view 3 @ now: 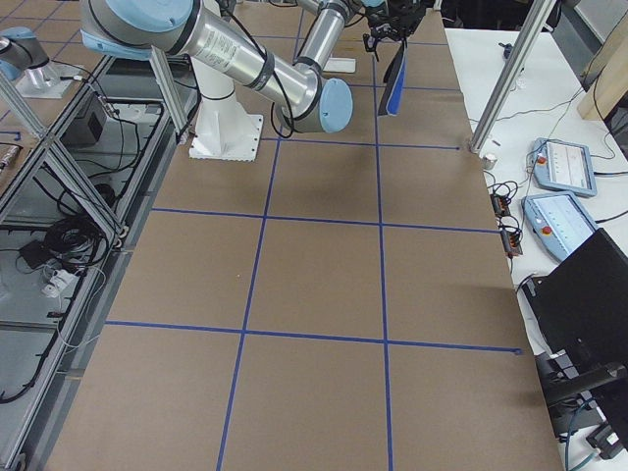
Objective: Hang towel on rack
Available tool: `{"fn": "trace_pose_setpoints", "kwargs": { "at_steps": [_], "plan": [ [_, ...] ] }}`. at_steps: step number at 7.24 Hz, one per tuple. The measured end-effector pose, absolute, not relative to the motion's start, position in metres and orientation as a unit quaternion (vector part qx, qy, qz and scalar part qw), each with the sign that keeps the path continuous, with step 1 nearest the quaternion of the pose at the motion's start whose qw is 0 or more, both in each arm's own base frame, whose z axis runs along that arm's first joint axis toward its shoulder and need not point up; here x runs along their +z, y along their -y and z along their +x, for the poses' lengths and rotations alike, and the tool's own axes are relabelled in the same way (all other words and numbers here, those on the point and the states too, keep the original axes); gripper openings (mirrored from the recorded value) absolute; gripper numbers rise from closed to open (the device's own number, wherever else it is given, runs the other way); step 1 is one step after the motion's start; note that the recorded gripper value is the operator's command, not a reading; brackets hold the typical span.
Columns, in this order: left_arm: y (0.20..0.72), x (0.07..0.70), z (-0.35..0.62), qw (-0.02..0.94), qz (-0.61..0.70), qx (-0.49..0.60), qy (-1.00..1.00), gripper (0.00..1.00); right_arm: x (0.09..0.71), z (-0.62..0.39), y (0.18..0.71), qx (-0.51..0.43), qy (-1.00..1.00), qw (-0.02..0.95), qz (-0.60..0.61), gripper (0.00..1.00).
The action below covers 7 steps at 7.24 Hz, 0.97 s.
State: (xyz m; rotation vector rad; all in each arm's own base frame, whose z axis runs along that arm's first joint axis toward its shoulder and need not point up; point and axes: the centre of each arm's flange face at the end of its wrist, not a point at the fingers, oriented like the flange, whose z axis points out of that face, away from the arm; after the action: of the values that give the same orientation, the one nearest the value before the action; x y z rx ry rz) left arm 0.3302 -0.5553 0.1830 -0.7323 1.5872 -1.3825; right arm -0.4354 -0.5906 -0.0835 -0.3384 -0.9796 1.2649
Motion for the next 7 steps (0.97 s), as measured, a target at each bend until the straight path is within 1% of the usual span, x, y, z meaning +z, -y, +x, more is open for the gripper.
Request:
{"fn": "trace_pose_setpoints", "kwargs": {
  "at_steps": [1, 2, 4, 5, 6, 7],
  "plan": [
    [0.556, 0.183, 0.330, 0.439, -0.294, -0.557, -0.640, 0.71, -0.085, -0.433, 0.588, 0.563, 0.440, 0.684, -0.151, 0.00],
    [0.556, 0.183, 0.330, 0.438, -0.294, -0.558, -0.641, 0.54, -0.085, -0.431, 0.585, 0.562, 0.440, 0.684, -0.152, 0.00],
    [0.556, 0.184, 0.329, 0.436, -0.296, -0.560, -0.640, 0.26, -0.080, -0.426, 0.579, 0.561, 0.441, 0.684, -0.153, 0.00],
    [0.556, 0.183, 0.328, 0.432, -0.299, -0.560, -0.640, 0.03, -0.078, -0.424, 0.577, 0.560, 0.442, 0.684, -0.153, 0.00],
    [0.555, 0.183, 0.328, 0.430, -0.301, -0.560, -0.641, 0.00, -0.078, -0.423, 0.576, 0.560, 0.442, 0.684, -0.153, 0.00],
    [0.555, 0.182, 0.327, 0.428, -0.302, -0.559, -0.642, 0.00, -0.078, -0.422, 0.575, 0.560, 0.443, 0.684, -0.153, 0.00]
  ]
}}
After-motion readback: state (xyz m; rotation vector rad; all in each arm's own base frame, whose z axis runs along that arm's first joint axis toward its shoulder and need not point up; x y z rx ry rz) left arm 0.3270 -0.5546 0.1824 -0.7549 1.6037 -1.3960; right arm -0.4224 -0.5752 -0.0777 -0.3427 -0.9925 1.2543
